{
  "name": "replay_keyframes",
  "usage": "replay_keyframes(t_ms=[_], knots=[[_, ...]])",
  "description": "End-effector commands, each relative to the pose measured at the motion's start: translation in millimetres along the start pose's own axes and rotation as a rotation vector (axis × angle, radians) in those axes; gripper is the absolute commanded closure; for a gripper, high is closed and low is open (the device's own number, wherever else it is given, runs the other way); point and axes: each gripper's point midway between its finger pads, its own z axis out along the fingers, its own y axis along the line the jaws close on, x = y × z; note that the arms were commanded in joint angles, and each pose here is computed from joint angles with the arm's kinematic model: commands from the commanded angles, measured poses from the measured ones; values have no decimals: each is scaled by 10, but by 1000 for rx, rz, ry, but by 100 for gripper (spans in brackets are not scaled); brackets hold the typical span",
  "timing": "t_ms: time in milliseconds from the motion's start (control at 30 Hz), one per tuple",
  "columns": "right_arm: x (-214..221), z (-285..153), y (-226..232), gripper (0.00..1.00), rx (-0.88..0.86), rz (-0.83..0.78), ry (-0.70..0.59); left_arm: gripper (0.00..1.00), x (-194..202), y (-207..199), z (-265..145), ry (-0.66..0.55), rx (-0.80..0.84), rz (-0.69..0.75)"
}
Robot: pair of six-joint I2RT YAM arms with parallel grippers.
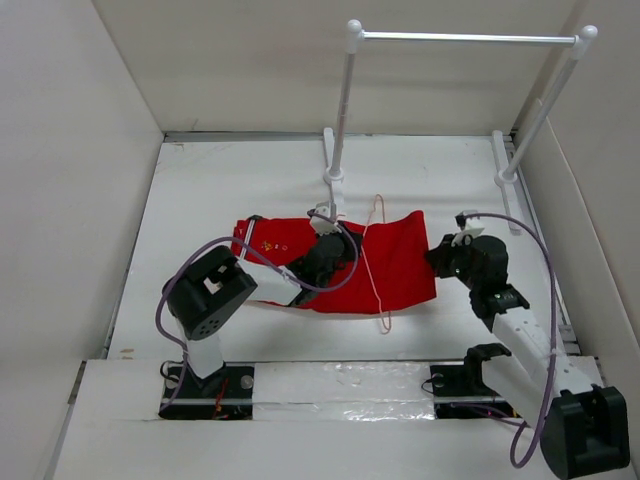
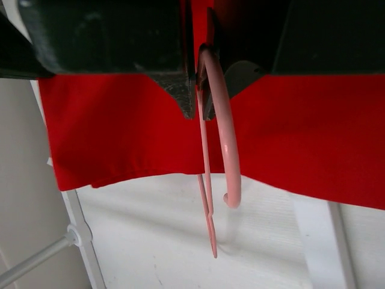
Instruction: Place the trousers on the hanger
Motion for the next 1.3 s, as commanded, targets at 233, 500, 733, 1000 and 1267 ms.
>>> replay_keyframes(t_ms=[233, 500, 733, 1000, 1267], knots=[[-395, -183, -430, 100, 126, -11, -85, 100, -300, 522, -364, -58, -153, 166], [-399, -179, -540, 100, 151, 22, -78, 100, -475, 685, -524, -40, -146, 185], [-470, -116, -568, 100, 146, 28, -102, 100, -458, 410, -538, 29, -20, 275], [-469, 59, -592, 100, 121, 48, -89, 100, -375, 138, -663, 87, 9, 302], [-459, 71, -581, 100, 112, 49, -86, 100, -470, 99, -751, 71, 15, 277]])
